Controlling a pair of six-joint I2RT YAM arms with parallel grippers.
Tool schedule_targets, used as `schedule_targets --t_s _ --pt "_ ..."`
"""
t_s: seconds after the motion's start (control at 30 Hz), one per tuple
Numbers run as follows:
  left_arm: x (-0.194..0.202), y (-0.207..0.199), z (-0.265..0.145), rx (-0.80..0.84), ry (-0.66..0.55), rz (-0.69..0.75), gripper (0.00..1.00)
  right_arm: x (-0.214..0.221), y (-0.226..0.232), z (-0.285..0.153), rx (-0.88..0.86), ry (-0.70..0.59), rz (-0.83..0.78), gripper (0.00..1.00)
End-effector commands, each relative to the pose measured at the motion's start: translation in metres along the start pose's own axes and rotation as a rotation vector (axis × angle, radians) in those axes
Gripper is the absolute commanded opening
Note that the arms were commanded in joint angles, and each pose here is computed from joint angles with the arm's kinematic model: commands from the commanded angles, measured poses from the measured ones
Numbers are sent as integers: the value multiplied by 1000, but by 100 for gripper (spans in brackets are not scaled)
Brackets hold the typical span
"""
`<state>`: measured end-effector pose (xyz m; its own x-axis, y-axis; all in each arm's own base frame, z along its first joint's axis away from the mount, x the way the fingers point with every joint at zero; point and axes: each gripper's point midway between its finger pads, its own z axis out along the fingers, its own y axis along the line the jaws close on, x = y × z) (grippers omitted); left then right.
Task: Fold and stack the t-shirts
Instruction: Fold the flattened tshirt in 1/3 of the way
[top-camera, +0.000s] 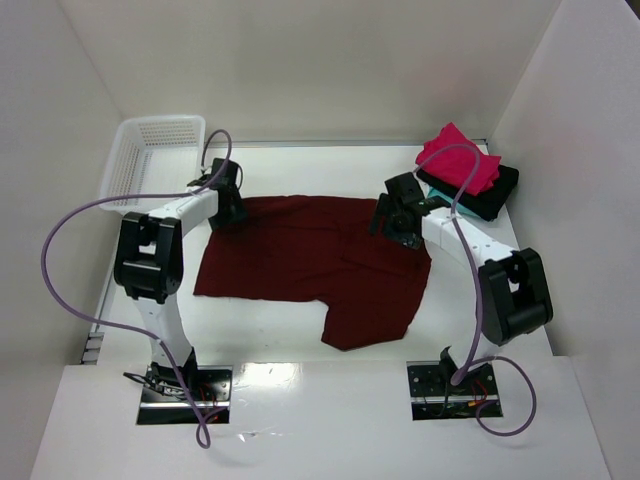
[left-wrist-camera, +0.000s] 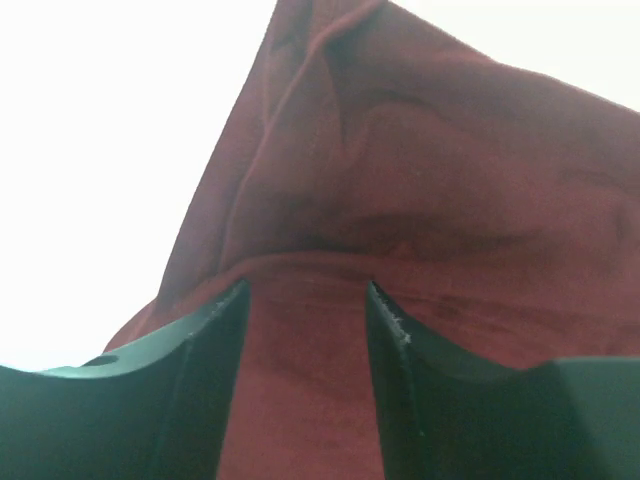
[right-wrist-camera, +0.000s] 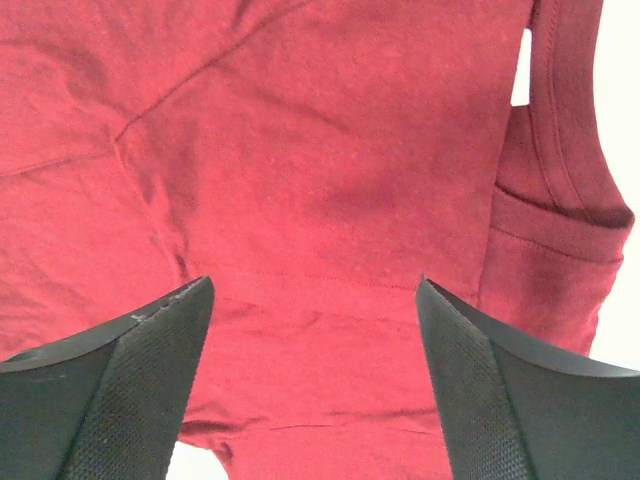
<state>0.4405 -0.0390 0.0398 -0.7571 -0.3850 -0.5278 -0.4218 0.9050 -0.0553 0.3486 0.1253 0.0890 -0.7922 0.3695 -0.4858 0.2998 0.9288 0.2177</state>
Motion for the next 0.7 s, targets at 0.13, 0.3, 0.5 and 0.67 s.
schedule_targets --t_s 0.13,0.3,0.5,0.67 --pt "-28 0 -33 38 -94 -15 77 10 -21 6 80 2 28 90" --pt "-19 2 -30 36 -71 -19 77 24 -37 27 154 42 49 90" --pt "-5 16 -15 -27 -41 -38 75 18 -60 43 207 49 111 90" --pt "5 21 -2 -51 -8 -47 70 22 -70 48 213 64 126 90"
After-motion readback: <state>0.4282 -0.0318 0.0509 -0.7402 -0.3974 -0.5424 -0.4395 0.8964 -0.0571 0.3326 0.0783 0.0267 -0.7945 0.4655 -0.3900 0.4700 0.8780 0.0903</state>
